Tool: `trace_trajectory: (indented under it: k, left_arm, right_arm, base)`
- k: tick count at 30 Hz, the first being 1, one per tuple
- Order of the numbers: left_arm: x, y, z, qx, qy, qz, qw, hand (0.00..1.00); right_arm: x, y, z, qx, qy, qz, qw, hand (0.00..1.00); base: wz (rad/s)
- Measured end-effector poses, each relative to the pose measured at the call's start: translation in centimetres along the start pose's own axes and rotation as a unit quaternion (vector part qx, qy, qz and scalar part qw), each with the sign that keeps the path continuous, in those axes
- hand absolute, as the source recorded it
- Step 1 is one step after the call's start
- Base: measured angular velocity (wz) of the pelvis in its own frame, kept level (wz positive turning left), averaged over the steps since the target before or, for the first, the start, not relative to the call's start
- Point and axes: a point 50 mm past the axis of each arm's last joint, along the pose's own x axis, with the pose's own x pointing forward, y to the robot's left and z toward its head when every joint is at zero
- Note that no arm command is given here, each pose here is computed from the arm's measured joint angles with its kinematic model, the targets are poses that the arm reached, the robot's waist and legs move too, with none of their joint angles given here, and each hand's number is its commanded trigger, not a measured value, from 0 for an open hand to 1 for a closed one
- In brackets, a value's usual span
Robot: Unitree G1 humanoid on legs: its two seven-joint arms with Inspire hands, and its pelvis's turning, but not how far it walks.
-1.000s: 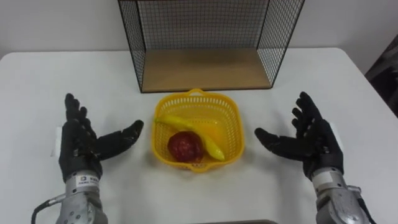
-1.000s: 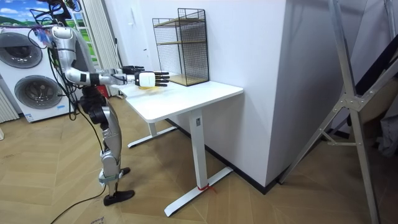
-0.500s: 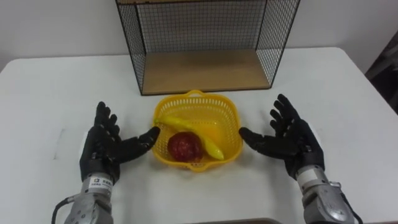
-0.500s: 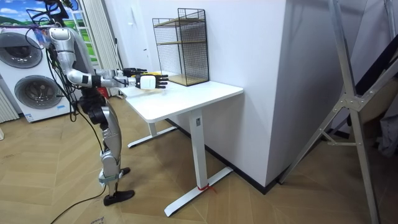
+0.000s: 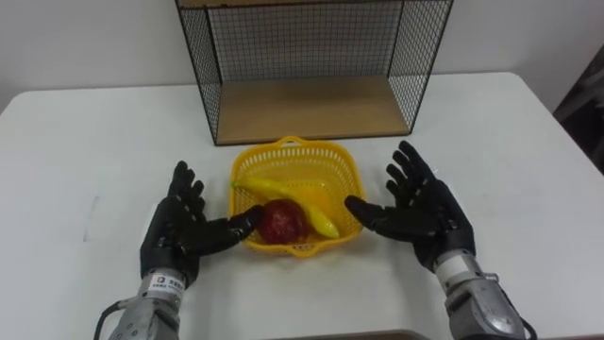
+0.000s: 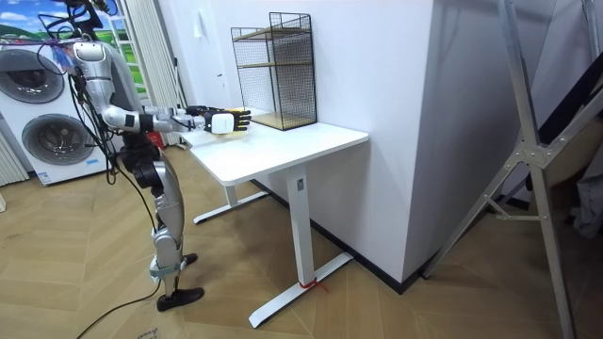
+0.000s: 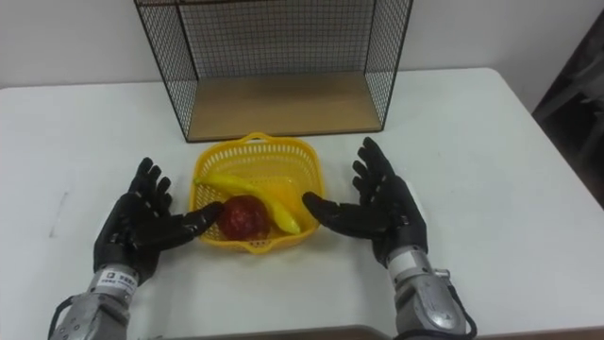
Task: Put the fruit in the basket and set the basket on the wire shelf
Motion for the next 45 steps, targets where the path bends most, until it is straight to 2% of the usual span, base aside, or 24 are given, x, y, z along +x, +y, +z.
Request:
trace_trajectory:
  k: [17,23,30,45]
  left_arm:
    - [0.1,-0.1,0.0,-0.008,0.002,-0.007,1.000,0.00]
    - [0.2,-0.9,-0.1,-0.027,0.000,-0.020,0.999,0.00]
    - [0.1,-3.4,-0.9,-0.028,0.017,-0.085,0.996,0.00]
    - [0.1,-3.7,-0.9,-0.026,0.019,-0.092,0.995,0.00]
  right_arm:
    - [0.0,0.5,-0.8,0.035,0.022,0.016,0.999,0.00]
    - [0.1,1.7,-1.2,0.042,0.032,0.044,0.998,0.00]
    - [0.0,3.1,-2.1,0.043,0.051,0.085,0.994,0.00]
    - [0.4,3.1,-2.4,0.046,0.055,0.083,0.994,0.00]
  base:
    - [-0.01]
    - [-0.01]
    - [-0.02]
    - [0.00]
